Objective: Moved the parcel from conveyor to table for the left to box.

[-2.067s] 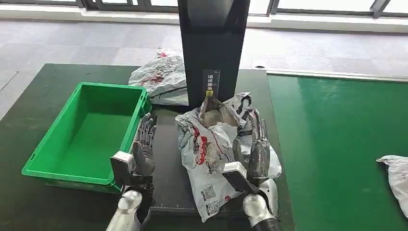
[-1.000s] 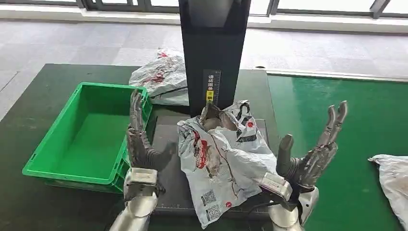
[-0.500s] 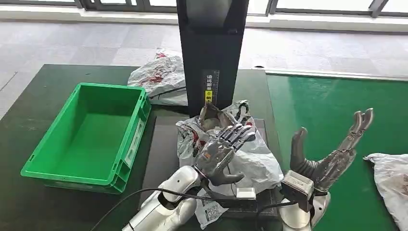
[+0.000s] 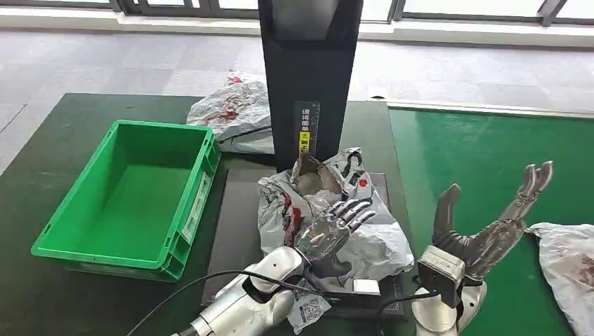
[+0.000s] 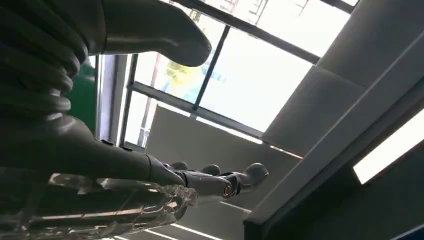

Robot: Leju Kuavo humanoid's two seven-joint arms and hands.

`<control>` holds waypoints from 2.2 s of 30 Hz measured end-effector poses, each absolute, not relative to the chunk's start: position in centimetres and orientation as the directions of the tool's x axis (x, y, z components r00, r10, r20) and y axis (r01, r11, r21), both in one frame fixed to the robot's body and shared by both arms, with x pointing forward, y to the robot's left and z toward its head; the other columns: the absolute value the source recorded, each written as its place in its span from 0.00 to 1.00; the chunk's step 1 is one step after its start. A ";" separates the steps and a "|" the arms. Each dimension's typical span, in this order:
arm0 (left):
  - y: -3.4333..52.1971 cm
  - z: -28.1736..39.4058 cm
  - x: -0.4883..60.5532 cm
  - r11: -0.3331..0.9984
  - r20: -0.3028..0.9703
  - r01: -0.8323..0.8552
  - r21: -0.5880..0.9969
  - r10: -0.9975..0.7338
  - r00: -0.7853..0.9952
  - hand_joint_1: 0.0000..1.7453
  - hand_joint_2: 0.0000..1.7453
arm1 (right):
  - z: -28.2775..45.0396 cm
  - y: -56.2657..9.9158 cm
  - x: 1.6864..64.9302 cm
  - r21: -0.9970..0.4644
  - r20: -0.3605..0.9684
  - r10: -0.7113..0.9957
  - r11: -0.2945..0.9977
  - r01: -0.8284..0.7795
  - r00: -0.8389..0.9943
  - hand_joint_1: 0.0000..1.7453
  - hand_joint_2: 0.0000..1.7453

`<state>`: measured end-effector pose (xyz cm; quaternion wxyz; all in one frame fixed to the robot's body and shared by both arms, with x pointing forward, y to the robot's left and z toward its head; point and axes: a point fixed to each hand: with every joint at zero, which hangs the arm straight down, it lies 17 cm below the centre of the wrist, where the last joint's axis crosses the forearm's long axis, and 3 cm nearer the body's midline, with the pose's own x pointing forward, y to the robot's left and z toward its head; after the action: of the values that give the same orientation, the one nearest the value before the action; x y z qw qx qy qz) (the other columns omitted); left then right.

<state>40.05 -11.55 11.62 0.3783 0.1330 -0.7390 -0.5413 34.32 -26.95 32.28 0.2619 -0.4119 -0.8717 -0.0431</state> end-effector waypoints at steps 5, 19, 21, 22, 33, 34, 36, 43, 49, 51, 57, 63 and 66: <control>-11.6 8.2 39.8 0.283 0.412 0.299 0.911 -0.641 -0.647 1.00 1.00 | 32.0 -27.6 34.3 -0.145 0.497 0.705 0.643 0.752 -0.506 0.00 1.00; -10.5 4.4 39.9 0.155 0.342 0.337 0.929 -0.708 -0.617 1.00 1.00 | 31.4 -28.5 34.1 -0.137 0.523 0.696 0.638 0.758 -0.492 0.00 1.00; -10.4 4.3 40.0 0.157 0.346 0.342 0.927 -0.710 -0.614 1.00 1.00 | 31.2 -28.6 34.0 -0.139 0.526 0.696 0.638 0.758 -0.489 0.00 1.00; -10.4 4.2 39.9 0.155 0.345 0.342 0.927 -0.710 -0.614 1.00 1.00 | 31.2 -28.6 34.0 -0.140 0.526 0.696 0.638 0.757 -0.489 0.00 1.00; -8.0 23.2 40.6 0.508 0.151 -0.308 0.804 -0.677 -0.721 1.00 1.00 | 30.3 -29.2 33.7 -0.118 0.567 0.666 0.649 0.752 -0.486 0.00 0.00; -6.2 26.5 40.7 0.567 0.157 -0.363 0.739 -0.669 -0.726 1.00 1.00 | 30.3 -29.2 33.7 -0.118 0.566 0.666 0.649 0.752 -0.486 0.00 0.00; -0.5 33.0 40.6 0.680 0.187 -0.466 0.566 -0.656 -0.731 1.00 1.00 | 30.3 -29.2 33.7 -0.120 0.565 0.667 0.648 0.752 -0.485 0.00 0.00; 17.6 38.1 40.7 0.660 0.308 -0.708 0.252 -0.748 -0.587 1.00 1.00 | 30.1 -29.6 33.7 -0.092 0.586 0.644 0.655 0.750 -0.491 0.00 0.00; 25.9 37.9 40.6 0.498 0.367 -0.832 0.244 -0.842 -0.396 1.00 1.00 | 30.1 -29.7 33.7 -0.088 0.588 0.642 0.656 0.750 -0.492 0.00 0.00; 27.8 37.2 41.3 0.434 0.380 -0.855 0.284 -0.869 -0.316 1.00 1.00 | 30.1 -29.7 33.7 -0.088 0.589 0.641 0.656 0.750 -0.492 0.00 0.00; 31.7 33.4 44.4 0.289 0.411 -0.848 0.445 -0.907 -0.094 1.00 1.00 | 30.2 -29.8 33.7 -0.083 0.591 0.638 0.657 0.750 -0.493 0.00 0.00; 34.7 24.4 49.4 0.192 0.434 -0.690 0.697 -0.880 0.194 1.00 1.00 | 30.4 -29.8 33.6 -0.079 0.588 0.639 0.655 0.751 -0.496 0.00 0.00; 34.7 22.2 50.2 0.209 0.437 -0.649 0.731 -0.874 0.212 1.00 1.00 | 30.4 -29.8 33.5 -0.078 0.587 0.640 0.655 0.752 -0.496 0.00 0.00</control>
<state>50.24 34.71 22.25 0.4736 0.6176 -0.6165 -0.1187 33.54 -29.81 30.41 0.2970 -0.4045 -0.8598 -0.0943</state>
